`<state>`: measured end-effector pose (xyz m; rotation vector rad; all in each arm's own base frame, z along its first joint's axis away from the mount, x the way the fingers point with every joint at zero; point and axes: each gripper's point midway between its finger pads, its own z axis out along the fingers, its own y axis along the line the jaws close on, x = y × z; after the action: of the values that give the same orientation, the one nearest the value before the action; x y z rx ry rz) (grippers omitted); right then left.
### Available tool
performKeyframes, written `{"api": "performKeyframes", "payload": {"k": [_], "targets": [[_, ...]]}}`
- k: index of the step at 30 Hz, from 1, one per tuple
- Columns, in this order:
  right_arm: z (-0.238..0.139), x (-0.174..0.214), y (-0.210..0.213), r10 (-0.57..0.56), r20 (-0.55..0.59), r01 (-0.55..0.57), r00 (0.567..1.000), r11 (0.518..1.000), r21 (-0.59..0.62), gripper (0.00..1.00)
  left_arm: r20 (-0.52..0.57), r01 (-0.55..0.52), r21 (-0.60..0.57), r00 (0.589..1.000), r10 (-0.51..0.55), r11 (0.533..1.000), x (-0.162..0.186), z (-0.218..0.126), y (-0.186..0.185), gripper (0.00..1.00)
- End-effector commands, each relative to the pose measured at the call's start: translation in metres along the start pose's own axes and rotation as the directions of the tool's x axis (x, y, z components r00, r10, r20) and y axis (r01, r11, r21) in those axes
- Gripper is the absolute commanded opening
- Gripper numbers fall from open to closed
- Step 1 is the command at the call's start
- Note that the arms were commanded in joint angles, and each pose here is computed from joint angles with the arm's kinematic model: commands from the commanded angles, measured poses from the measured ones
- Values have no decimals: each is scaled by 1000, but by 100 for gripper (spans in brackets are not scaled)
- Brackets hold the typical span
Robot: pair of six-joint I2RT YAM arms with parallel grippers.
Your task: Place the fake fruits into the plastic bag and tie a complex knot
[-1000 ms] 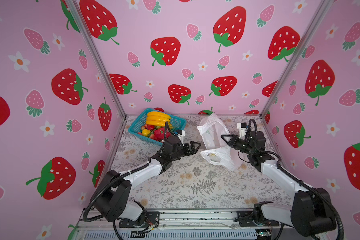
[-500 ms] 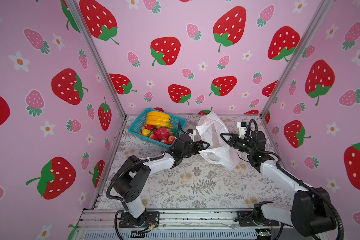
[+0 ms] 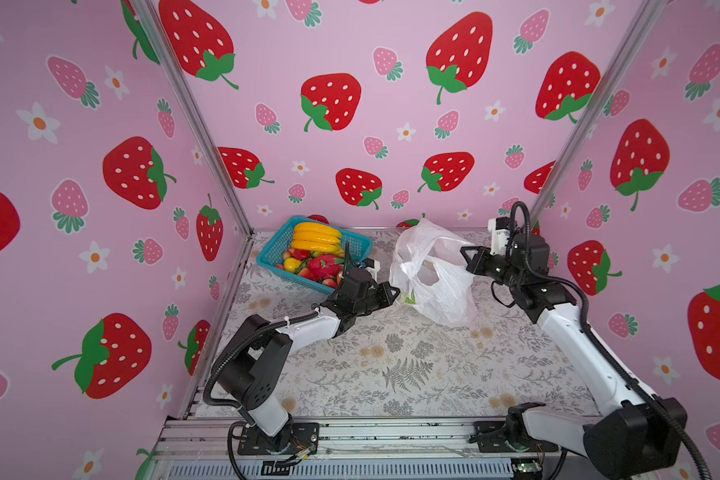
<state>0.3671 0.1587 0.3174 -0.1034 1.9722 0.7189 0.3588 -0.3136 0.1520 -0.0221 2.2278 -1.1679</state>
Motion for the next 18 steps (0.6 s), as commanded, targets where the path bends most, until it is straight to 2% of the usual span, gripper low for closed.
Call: {"api": "performKeyframes", "payload": {"k": [1,4,6,9,11,15,18], "targets": [[-10,9,-26,-87,-52,94,995,983,155,0,-69,-59,-67,996,54,996,17,-6,13,0],[-5,10,-23,-83,-56,90,995,987,131,0,-93,-98,-31,991,95,995,18,-8,4,4],[-2,12,-22,-81,-62,88,995,989,120,0,-109,-144,2,984,143,990,19,-10,-4,16],[5,24,-12,-66,-89,69,994,997,36,0,-120,-206,21,971,207,978,18,-16,-12,38],[9,35,-7,-53,-120,52,991,999,-10,0,-115,-254,1,961,252,967,16,-21,-10,46],[15,55,-12,-41,-178,39,983,999,-15,0,-86,-334,-53,940,329,941,8,-33,-8,57],[19,66,-12,-14,-203,7,979,999,-36,0,-61,-387,-37,921,385,921,2,-36,-21,65]]}}
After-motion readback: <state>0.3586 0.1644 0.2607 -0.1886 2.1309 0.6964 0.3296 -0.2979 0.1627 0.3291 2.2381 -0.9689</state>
